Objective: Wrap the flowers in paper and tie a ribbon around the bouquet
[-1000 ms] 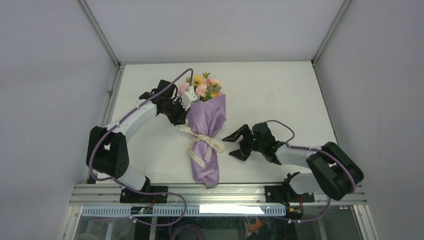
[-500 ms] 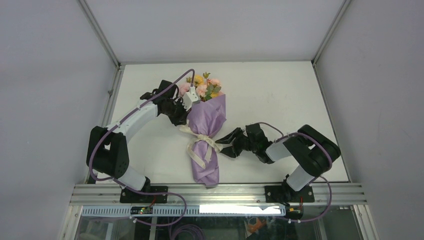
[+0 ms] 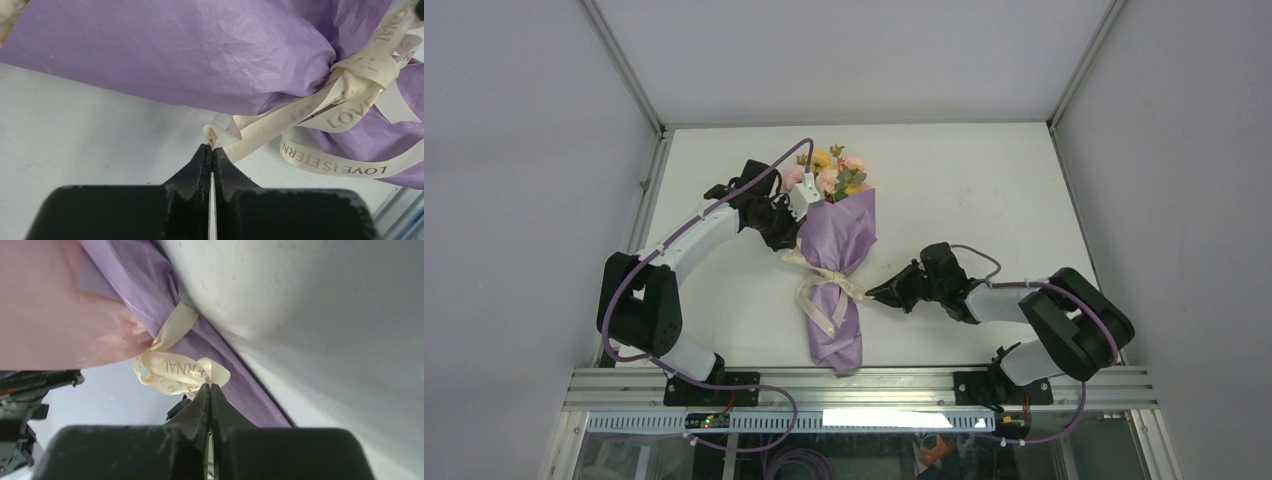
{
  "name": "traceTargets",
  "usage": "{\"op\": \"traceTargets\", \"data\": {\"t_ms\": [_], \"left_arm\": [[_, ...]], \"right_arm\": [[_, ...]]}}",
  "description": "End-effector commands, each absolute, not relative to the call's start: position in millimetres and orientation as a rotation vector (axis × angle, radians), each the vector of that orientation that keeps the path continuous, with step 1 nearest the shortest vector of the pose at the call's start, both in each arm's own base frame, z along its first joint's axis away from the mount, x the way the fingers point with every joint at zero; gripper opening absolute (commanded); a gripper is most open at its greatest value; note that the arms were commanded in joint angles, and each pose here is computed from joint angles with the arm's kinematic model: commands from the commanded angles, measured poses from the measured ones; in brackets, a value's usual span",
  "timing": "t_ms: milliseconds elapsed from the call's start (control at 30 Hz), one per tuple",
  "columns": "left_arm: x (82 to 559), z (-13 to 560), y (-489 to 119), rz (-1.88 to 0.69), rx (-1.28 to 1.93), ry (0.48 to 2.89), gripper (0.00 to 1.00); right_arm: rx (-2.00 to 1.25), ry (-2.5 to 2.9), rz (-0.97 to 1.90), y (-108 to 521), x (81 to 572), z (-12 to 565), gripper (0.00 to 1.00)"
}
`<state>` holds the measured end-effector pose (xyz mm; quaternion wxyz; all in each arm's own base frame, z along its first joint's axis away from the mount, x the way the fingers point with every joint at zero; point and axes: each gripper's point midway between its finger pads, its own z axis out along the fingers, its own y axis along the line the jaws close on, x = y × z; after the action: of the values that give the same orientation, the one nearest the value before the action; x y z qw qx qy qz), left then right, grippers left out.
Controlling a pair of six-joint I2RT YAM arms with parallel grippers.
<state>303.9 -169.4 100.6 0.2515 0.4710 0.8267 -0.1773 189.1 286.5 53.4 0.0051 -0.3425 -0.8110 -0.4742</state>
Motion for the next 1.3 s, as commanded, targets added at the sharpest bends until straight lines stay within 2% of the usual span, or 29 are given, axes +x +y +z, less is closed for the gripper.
{"op": "traceTargets", "data": {"t_ms": [0, 267, 500, 733, 967, 1067, 1100, 1133, 1167, 1233, 1267], "left_arm": [[323, 122, -167, -0.360, 1.285, 2.155, 0.00], [337, 108, -116, -0.046, 1.338, 2.181, 0.00], [330, 83, -76, 0.089, 1.437, 2.187, 0.00], [313, 76, -77, 0.019, 1.498, 2.152, 0.00], [318, 62, -55, 0.132, 1.546, 2.144, 0.00], [313, 67, -67, 0.037, 1.555, 2.125, 0.00], [311, 75, -76, -0.018, 1.572, 2.092, 0.07], [308, 80, -85, -0.067, 1.585, 2.063, 0.22], [308, 87, -94, -0.092, 1.593, 2.030, 0.32], [314, 110, -114, -0.114, 1.574, 1.977, 0.46], [316, 121, -122, -0.120, 1.565, 1.962, 0.48]], "right_arm": [[-0.956, -2.759, -1.381, 267, 208, 68, 0.00], [-0.970, -2.938, -1.171, 216, 225, 55, 0.00], [-0.905, -3.037, -1.007, 186, 239, 42, 0.00], [-0.888, -3.059, -0.963, 171, 244, 40, 0.00], [-0.930, -3.081, -0.875, 150, 240, 33, 0.00], [-0.821, -3.122, -0.957, 165, 252, 50, 0.00], [-0.732, -3.152, -0.987, 174, 257, 59, 0.00], [-0.655, -3.171, -1.025, 183, 262, 69, 0.00], [-0.598, -3.181, -1.063, 191, 267, 80, 0.00], [-0.536, -3.197, -1.143, 203, 278, 99, 0.00], [-0.510, -3.202, -1.174, 208, 282, 107, 0.00]]}}
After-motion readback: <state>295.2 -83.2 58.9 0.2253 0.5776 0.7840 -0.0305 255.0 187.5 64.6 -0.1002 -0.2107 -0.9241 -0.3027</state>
